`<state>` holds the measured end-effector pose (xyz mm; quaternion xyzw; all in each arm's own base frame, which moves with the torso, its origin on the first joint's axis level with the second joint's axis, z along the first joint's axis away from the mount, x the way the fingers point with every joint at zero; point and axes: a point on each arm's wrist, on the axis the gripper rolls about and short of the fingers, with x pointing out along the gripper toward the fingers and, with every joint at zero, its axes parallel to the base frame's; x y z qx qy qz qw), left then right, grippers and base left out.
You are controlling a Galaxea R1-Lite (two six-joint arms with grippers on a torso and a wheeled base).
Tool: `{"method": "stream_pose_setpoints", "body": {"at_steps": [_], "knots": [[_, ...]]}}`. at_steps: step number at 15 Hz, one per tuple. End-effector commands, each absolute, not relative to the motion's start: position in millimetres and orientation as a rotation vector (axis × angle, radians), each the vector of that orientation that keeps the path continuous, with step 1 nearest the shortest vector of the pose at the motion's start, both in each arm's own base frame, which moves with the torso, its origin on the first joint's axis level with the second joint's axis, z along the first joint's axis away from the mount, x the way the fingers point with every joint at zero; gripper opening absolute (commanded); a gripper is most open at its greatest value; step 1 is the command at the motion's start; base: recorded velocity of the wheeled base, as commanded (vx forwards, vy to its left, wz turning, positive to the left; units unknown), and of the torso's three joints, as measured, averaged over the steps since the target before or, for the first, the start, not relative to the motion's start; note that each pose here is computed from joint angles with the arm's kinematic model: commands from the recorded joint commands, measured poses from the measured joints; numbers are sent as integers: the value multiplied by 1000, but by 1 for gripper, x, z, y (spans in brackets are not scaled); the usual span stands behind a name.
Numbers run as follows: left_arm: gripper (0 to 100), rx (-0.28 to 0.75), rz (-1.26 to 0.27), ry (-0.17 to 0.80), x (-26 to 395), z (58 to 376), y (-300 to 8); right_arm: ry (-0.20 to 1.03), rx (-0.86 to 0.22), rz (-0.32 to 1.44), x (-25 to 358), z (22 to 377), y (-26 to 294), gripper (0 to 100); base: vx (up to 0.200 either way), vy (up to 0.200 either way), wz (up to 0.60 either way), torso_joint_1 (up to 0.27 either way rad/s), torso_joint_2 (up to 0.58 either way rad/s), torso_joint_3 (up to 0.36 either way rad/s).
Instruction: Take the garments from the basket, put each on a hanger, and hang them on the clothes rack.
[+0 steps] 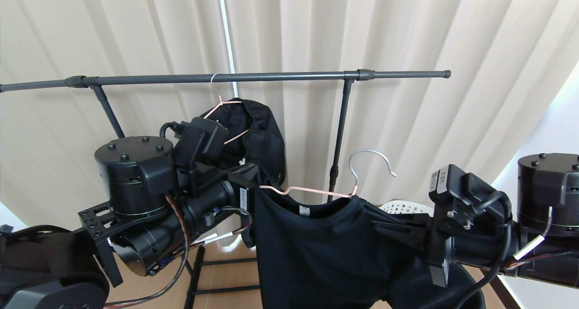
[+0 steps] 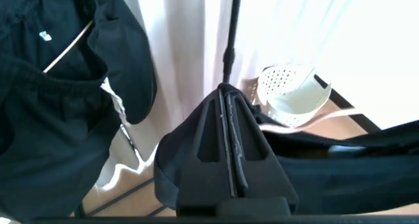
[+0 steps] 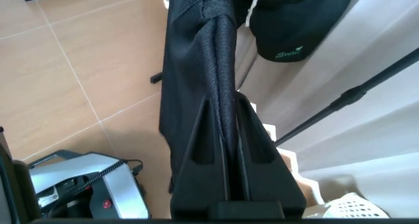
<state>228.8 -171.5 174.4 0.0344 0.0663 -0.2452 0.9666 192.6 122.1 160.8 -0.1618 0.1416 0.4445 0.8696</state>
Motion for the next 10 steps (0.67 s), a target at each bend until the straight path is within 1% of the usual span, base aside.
{"method": "stream_pose_setpoints", "body": {"at_steps": [1, 3, 6, 9, 10], "knots": [[0, 62, -531, 107, 217, 187, -174, 325, -328, 929, 198, 153, 126, 0, 0, 0, 0, 0, 0, 0], [0, 66, -564, 114, 207, 194, -178, 299, -296, 915, 201, 153, 127, 0, 0, 0, 0, 0, 0, 0], [0, 81, -622, 134, 190, 198, -185, 269, -300, 849, 204, 150, 128, 0, 0, 0, 0, 0, 0, 0], [0, 82, -647, 135, 186, 198, -190, 250, -284, 858, 201, 150, 131, 0, 0, 0, 0, 0, 0, 0], [0, 78, -677, 125, 183, 202, -198, 250, -217, 880, 200, 149, 141, 0, 0, 0, 0, 0, 0, 0]]}}
